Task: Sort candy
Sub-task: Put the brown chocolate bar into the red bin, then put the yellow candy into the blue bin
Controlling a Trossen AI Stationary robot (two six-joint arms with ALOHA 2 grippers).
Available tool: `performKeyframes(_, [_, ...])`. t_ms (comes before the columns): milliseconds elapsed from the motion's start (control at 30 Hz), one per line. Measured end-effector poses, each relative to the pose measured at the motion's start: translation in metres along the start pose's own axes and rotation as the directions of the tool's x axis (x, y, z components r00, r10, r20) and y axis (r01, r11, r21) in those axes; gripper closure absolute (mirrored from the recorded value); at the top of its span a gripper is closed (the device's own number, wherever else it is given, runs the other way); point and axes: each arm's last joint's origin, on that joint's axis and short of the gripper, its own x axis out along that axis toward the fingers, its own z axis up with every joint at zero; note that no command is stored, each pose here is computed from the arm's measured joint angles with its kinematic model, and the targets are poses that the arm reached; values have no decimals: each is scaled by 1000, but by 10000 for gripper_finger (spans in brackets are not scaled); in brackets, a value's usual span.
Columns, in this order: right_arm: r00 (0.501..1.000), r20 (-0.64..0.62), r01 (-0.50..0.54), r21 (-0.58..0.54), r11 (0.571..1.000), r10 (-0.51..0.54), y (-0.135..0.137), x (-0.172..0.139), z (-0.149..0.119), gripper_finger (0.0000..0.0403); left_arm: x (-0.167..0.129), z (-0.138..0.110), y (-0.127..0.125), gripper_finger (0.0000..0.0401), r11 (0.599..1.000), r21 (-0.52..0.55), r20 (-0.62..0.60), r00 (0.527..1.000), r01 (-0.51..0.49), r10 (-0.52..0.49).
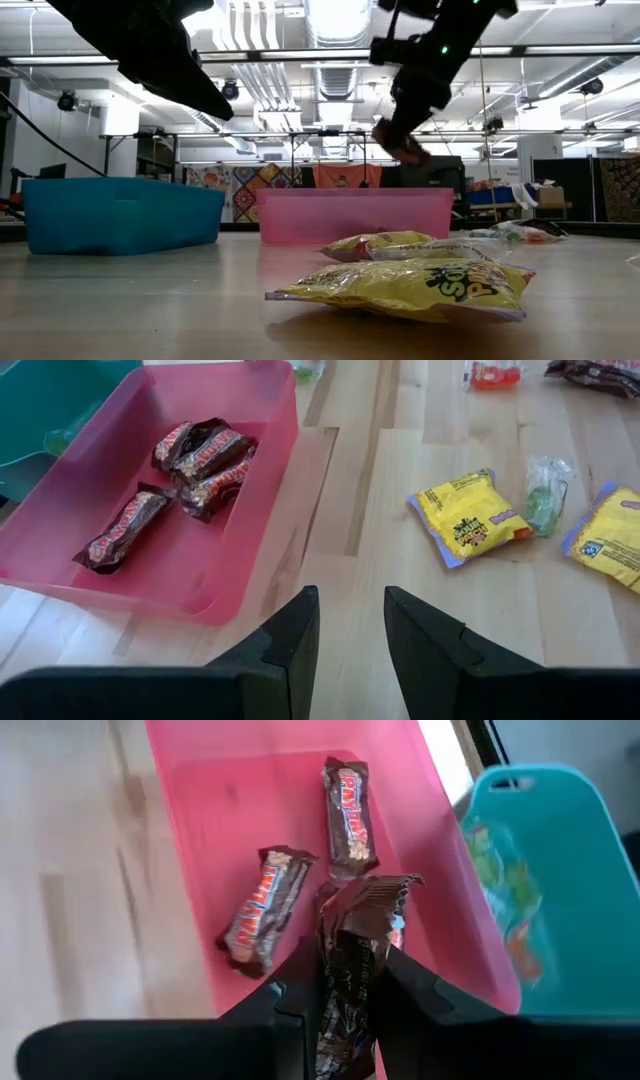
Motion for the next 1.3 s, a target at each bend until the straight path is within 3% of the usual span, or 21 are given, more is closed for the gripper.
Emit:
performKeyframes(167, [998, -54, 9, -94, 996, -15, 1, 23, -3, 336, 0, 1, 0, 301, 1000, -6, 7, 1000, 3, -3])
performKeyframes(400, [995, -101, 13, -100, 995, -23, 5, 42, -7, 303, 0, 3, -1, 301, 1000, -17, 23, 1000, 10, -10])
performKeyframes(633, [995, -91, 31, -72, 997, -38, 3, 41, -6, 254, 0, 4, -1, 301, 1000, -23, 31, 999, 14, -14])
performKeyframes(1000, [999, -8, 32, 15, 999, -32, -4, 12, 4, 239, 0, 8, -3, 301, 998, -48, 74, 997, 42, -38])
performKeyframes(1300, [993, 103, -67, 61, 996, 61, 10, -29, 8, 239, -1, 12, -6, 301, 993, -63, 102, 990, 99, -92])
